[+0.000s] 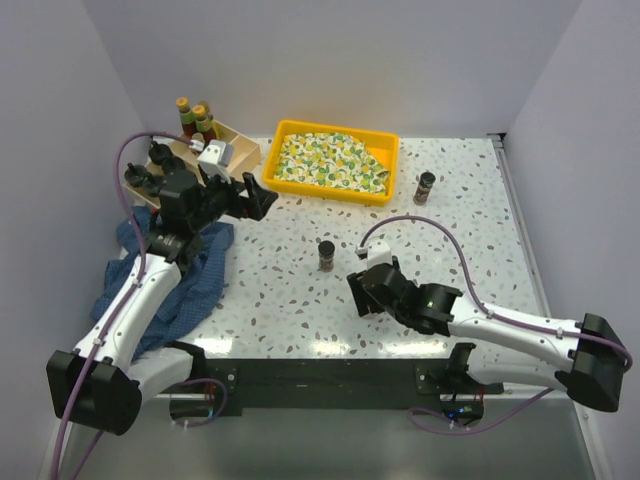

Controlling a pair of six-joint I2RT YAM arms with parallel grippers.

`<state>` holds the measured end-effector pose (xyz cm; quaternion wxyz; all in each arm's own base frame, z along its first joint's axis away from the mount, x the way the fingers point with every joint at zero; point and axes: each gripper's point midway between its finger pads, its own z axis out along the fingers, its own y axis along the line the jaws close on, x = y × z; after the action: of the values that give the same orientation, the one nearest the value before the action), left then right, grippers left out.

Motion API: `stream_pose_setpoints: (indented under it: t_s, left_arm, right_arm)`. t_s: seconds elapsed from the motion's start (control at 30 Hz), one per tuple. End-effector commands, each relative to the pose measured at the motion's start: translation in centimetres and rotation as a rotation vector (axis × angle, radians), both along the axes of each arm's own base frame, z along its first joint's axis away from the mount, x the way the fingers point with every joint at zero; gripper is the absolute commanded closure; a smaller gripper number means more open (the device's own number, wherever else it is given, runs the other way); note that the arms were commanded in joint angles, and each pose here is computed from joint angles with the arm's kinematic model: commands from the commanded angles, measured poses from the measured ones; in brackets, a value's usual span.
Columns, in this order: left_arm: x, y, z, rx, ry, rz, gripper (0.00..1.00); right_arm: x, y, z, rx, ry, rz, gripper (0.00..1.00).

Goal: Organize the condiment bottles
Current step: Place the bottle at the center of the board, then pick up the bottle from the center of the board.

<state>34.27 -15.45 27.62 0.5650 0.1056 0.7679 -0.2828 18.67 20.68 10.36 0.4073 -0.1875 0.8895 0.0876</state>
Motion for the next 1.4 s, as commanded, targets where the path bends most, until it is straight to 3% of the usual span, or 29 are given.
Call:
stream_pose_setpoints:
  t_s: [0.0, 0.13, 0.33, 0.53, 0.87, 0.97, 1.17, 1.37]
  left_arm:
    - [0.0, -0.3, 0.4, 0.007, -0.031, -0.018, 0.00]
    - [-0.2, -0.8, 0.3, 0.004, -0.027, -0.042, 0.00]
    - [-1.1, -2.8, 0.0, 0.007, -0.005, -0.089, 0.01]
    - [-3.4, -6.8, -0.2, 0.104, 0.005, -0.121, 0.02]
    - [-12.6, -16.8, -2.9, 0.258, 0.019, -0.327, 0.07]
    - [-14.4, -19.0, -4.3, 0.299, 0.020, -0.387, 0.09]
    - [-15.9, -22.8, -7.6, 0.452, 0.049, -0.433, 0.09]
    - [-16.2, -25.6, -9.4, 0.486, 0.064, -0.471, 0.07]
  right_arm:
    - [0.9, 1.6, 1.8, 0.089, -0.065, -0.076, 0.19]
    - [0.8, 1.5, 3.3, 0.109, -0.066, -0.087, 0.02]
    - [0.4, 0.5, 8.8, 0.215, -0.125, -0.082, 0.01]
    - [0.0, -2.2, 14.0, 0.335, -0.236, -0.097, 0.01]
    - [-1.7, -7.7, 20.5, 0.495, -0.338, -0.160, 0.01]
    - [-2.2, -9.2, 21.2, 0.548, -0.372, -0.169, 0.01]
    - [-1.7, -11.9, 19.7, 0.517, -0.414, -0.278, 0.01]
    - [-2.0, -13.3, 19.6, 0.509, -0.438, -0.293, 0.01]
